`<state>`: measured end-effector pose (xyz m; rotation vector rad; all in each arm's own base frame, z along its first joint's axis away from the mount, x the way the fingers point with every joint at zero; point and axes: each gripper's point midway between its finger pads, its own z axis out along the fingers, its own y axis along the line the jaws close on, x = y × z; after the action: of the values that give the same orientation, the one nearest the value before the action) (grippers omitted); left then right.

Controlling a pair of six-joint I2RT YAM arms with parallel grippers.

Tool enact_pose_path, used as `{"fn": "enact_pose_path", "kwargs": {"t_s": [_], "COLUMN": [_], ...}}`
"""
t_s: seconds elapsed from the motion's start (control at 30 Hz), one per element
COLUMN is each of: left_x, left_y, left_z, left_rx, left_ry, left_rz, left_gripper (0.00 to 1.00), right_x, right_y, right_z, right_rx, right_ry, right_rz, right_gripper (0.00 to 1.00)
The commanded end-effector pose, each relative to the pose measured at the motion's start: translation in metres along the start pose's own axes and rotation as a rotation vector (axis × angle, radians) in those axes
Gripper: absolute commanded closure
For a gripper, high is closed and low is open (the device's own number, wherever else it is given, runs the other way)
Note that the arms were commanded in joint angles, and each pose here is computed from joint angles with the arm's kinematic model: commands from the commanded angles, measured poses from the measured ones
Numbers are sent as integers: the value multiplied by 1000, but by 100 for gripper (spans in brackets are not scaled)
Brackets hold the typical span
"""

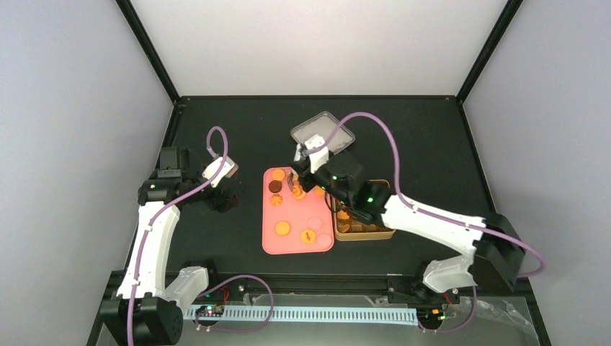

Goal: Pack the cookies
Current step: Pick up the fake cookies from the plate, then place the fake cookies in the empty pocket of the box.

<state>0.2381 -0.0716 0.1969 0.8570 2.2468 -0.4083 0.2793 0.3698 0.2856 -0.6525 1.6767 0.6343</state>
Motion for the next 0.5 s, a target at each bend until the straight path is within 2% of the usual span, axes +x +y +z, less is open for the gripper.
{"fn": "enact_pose_path", "kwargs": {"t_s": [0.0, 0.47], "left_x": [-5, -15], "left_y": [2, 0], "left_z": [-1, 0], "left_rx": [-2, 28], "left_ry": [-23, -70], "left_rz": [-8, 1], "left_gripper": [18, 19], "right_x": [-10, 34], "right_y": [-21, -93], "right_z": [-34, -153], "right_rx": [91, 387], "right_ry": [-26, 32], "right_rz": [27, 112], "right_gripper": [95, 95]}}
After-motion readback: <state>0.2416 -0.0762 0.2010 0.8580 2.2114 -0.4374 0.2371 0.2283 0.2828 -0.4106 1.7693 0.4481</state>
